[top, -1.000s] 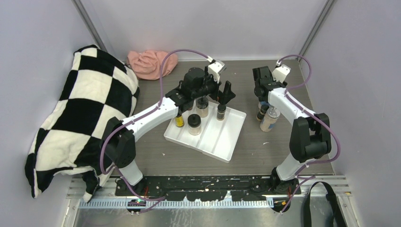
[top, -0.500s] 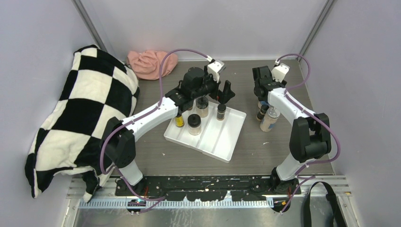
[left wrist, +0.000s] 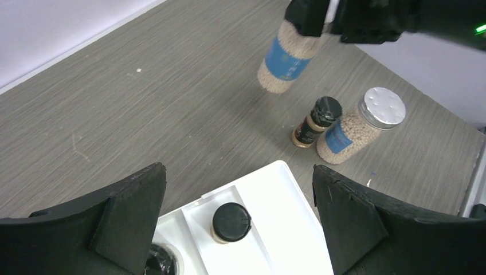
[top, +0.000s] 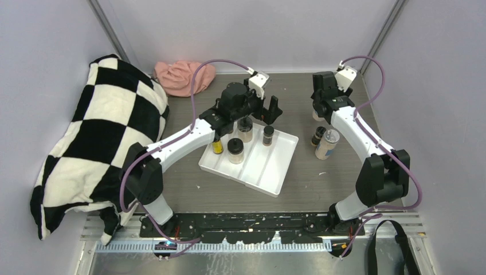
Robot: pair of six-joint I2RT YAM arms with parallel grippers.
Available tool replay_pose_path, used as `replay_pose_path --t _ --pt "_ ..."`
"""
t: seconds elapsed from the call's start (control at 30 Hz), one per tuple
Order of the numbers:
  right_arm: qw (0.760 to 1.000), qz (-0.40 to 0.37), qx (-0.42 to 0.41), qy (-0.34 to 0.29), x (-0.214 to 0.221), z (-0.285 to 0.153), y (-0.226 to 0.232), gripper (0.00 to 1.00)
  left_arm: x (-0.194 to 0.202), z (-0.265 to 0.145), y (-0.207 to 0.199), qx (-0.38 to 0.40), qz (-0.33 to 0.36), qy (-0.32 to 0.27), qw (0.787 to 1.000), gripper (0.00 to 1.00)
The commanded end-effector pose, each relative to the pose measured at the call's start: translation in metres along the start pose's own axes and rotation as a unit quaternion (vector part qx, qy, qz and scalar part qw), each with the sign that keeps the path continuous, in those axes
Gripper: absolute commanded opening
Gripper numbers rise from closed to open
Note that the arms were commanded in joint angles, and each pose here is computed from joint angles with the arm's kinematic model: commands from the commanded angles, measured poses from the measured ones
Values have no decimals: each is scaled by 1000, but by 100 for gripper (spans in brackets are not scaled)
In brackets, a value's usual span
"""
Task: Organize the condiment bottles
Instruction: Pick up the bottle from the center of the board, then place the bottle in the storage box.
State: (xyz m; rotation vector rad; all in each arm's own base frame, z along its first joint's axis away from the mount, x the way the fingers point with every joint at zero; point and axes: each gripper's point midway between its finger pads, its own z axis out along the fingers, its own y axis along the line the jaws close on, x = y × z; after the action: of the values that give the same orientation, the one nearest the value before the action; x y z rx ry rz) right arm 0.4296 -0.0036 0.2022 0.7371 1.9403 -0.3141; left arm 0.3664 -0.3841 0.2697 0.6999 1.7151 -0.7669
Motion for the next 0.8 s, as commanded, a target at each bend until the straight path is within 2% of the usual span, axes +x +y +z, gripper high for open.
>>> replay_pose_path --t 0.0,0.33,0.77 --pt "995 50 -57 -64 -67 -41 16 1 -49 -24 9 -43 4 -77 996 99" --pt "990 9 -130 -49 -65 -99 33 1 -91 -96 52 -198 -5 -172 965 99" --pt "977 -60 -202 -11 -7 -158 49 1 -106 -152 59 -255 -21 -210 944 98"
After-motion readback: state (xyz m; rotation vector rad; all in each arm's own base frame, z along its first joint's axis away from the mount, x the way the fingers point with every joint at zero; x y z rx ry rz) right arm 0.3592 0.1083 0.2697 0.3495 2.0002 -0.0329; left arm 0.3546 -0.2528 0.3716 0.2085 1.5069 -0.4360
